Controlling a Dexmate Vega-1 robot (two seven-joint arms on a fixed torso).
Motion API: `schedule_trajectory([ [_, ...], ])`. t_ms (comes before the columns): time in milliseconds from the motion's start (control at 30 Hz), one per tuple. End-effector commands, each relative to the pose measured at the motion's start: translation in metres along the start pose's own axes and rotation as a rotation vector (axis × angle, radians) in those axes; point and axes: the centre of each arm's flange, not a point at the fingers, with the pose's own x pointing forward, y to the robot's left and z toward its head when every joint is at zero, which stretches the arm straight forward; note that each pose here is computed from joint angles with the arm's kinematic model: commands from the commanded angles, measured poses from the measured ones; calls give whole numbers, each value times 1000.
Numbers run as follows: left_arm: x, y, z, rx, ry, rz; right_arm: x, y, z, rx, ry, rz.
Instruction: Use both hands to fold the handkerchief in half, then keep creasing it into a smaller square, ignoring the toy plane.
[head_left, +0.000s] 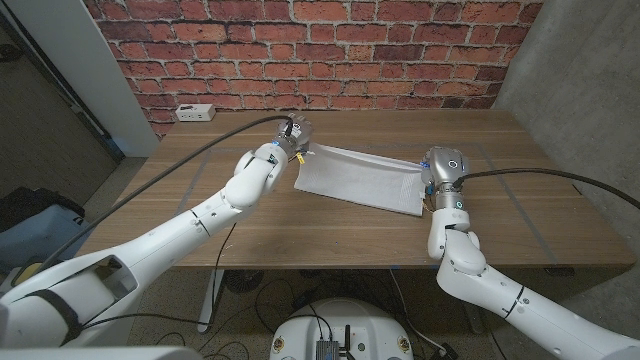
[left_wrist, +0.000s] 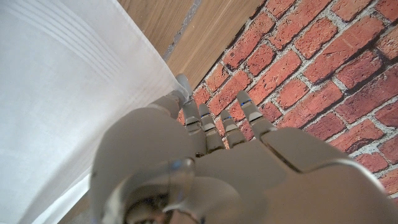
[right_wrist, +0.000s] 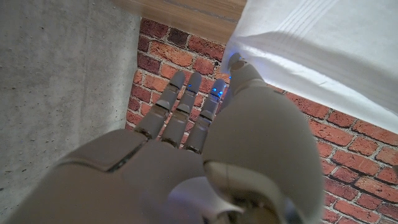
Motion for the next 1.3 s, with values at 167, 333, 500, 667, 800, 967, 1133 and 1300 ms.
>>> schedule_trajectory([
  [167, 7, -8, 5, 39, 22, -28, 10, 3, -2, -8, -10, 66],
  [333, 8, -9, 5, 50, 32, -32, 12, 2, -1, -13, 7, 103],
  [500, 9, -10, 5, 55, 40, -48, 14, 1, -1, -18, 20, 135],
  [667, 9, -11, 4, 52, 46, -48, 14, 1, -1, -16, 36, 148],
  [800, 9, -11, 3, 46, 54, -39, 13, 0, -1, -1, 30, 139],
  [967, 7, -11, 1, 7, 32, -44, 10, -2, -1, 24, 26, 149],
  [1133, 7, -12, -3, -79, -14, -78, 5, -1, -2, 50, 23, 168],
  [1300, 6, -13, -6, -144, -47, -106, 0, -2, -3, 78, 22, 185],
])
